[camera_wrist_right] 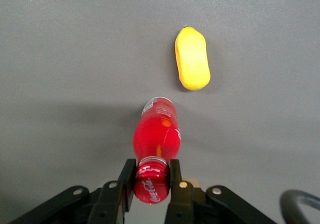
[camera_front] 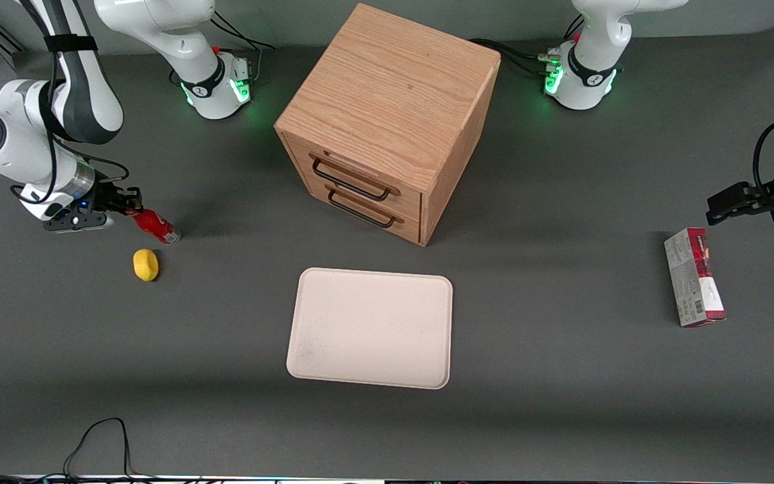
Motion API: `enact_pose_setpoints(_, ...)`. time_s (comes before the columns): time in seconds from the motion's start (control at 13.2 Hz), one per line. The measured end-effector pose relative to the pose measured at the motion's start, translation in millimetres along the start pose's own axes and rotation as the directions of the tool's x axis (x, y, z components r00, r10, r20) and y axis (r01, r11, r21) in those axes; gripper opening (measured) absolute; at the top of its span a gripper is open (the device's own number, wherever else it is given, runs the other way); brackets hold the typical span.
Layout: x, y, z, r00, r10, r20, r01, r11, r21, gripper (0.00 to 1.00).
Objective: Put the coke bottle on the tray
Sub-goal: 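Lower the right gripper over the bottle cap and close on it, then lift the bottle and carry it toward the cream tray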
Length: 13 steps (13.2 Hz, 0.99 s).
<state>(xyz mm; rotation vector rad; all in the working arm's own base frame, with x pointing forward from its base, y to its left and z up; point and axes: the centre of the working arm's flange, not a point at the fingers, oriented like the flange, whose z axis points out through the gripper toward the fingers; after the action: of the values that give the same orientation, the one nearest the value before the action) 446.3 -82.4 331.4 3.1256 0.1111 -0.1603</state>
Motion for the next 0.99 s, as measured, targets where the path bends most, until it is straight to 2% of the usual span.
enact_pose_setpoints(0.3,3,2,-9,1.0,0.002,0.0,-0.002,1.0,0.0,0.31)
enact_pose_setpoints(0.38,6,4,-23,1.0,0.005,0.012,-0.005,1.0,0.001,0.31)
enact_pose_setpoints(0.53,19,13,-77,0.999,0.015,0.044,-0.015,1.0,0.002,0.31)
enact_pose_setpoints(0.76,36,23,-188,0.998,0.035,0.054,-0.035,0.999,-0.007,0.31)
enact_pose_setpoints(0.99,63,11,-262,0.997,0.032,0.071,-0.032,0.999,-0.001,0.31)
